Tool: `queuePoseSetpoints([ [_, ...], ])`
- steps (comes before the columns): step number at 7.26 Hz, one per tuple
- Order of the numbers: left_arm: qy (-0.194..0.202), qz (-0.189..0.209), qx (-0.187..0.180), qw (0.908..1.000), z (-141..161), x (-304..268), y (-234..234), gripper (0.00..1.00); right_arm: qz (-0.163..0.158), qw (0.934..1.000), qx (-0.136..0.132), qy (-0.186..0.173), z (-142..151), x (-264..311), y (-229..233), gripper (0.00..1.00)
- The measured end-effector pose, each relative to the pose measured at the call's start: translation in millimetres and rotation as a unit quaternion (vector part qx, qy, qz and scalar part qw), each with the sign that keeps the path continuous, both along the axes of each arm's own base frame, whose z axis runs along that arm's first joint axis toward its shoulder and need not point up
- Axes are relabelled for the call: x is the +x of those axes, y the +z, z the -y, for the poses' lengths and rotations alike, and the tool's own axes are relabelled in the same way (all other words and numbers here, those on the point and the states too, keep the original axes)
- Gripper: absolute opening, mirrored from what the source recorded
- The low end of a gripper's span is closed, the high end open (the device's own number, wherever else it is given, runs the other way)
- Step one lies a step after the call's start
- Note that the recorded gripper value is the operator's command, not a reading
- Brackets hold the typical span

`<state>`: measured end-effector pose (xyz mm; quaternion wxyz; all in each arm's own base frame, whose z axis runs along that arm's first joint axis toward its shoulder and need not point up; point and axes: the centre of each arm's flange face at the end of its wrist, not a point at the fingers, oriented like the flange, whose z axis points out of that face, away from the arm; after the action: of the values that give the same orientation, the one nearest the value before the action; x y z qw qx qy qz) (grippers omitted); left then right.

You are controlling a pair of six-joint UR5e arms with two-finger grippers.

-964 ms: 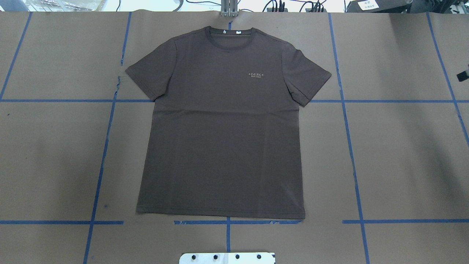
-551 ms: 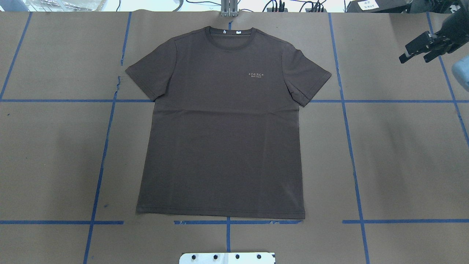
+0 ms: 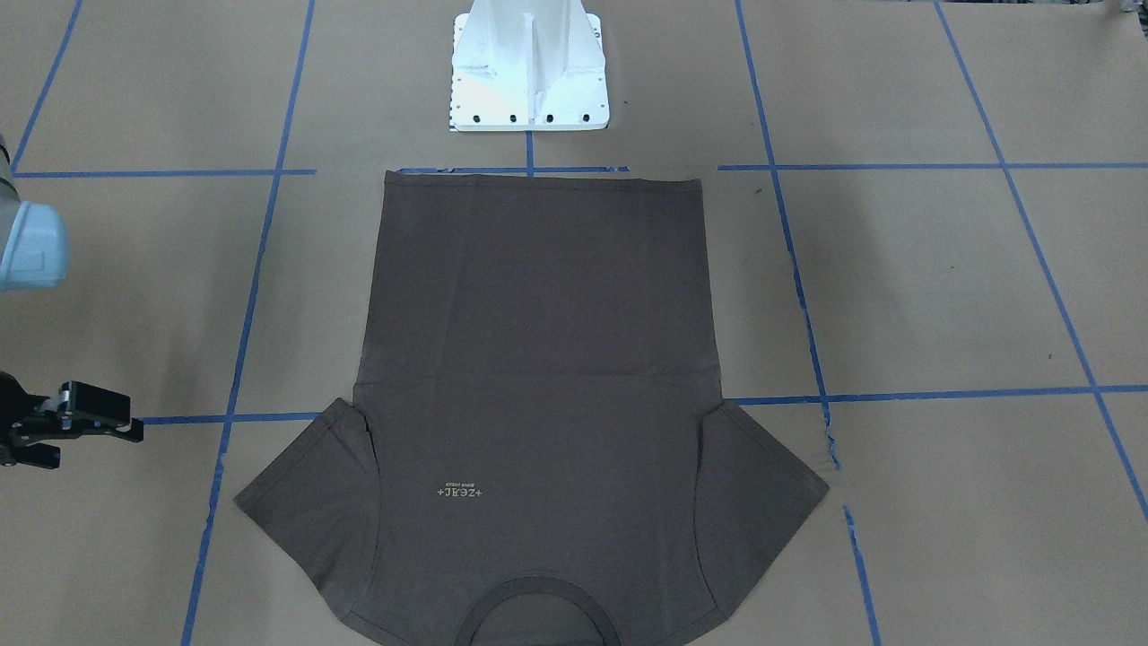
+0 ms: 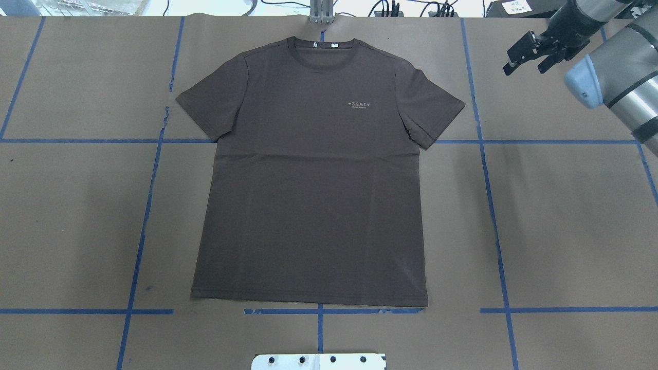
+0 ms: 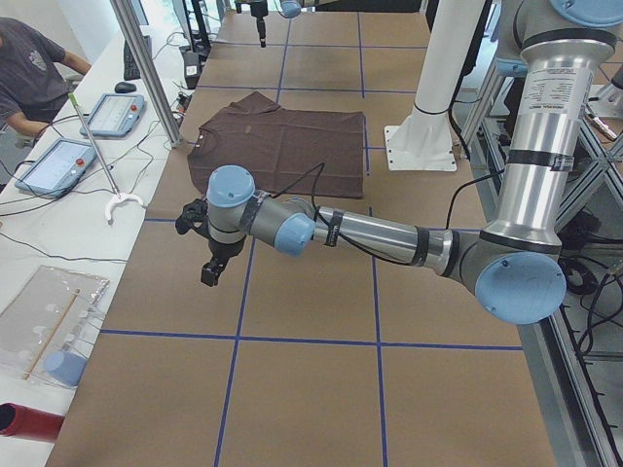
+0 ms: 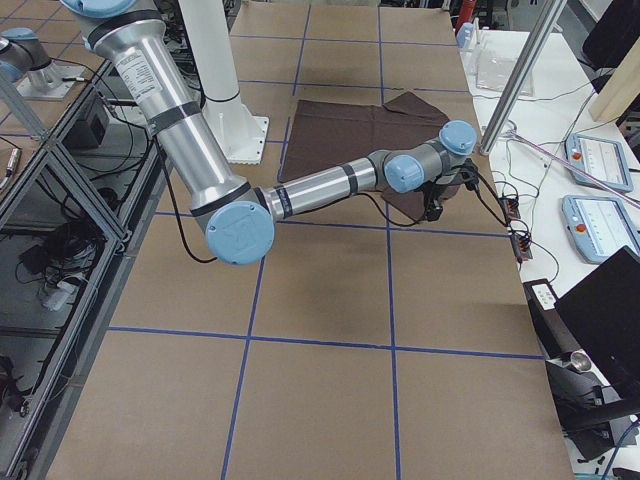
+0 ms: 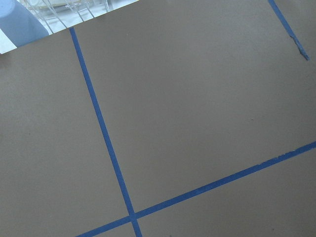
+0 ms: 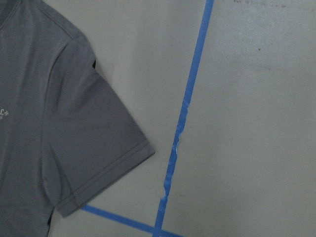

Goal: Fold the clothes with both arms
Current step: 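Move the right gripper in toward the sleeve nearest it, then grasp the sleeve edge nearest the right gripper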

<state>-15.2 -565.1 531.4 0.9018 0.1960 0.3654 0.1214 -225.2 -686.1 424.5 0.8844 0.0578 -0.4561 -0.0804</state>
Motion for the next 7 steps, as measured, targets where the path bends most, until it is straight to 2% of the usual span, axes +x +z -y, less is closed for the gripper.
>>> queuePoseSetpoints([
  [3, 0.0, -0.001, 0.001, 1.0, 0, 0, -2, 1.0, -0.026, 0.9978, 0.011, 0.06, -13, -99, 15, 1.0],
  [7, -0.001, -0.001, 0.002, 1.0, 0, 0, -3, 1.0, -0.056, 0.995, 0.014, 0.081, -8, -151, 14, 0.99],
])
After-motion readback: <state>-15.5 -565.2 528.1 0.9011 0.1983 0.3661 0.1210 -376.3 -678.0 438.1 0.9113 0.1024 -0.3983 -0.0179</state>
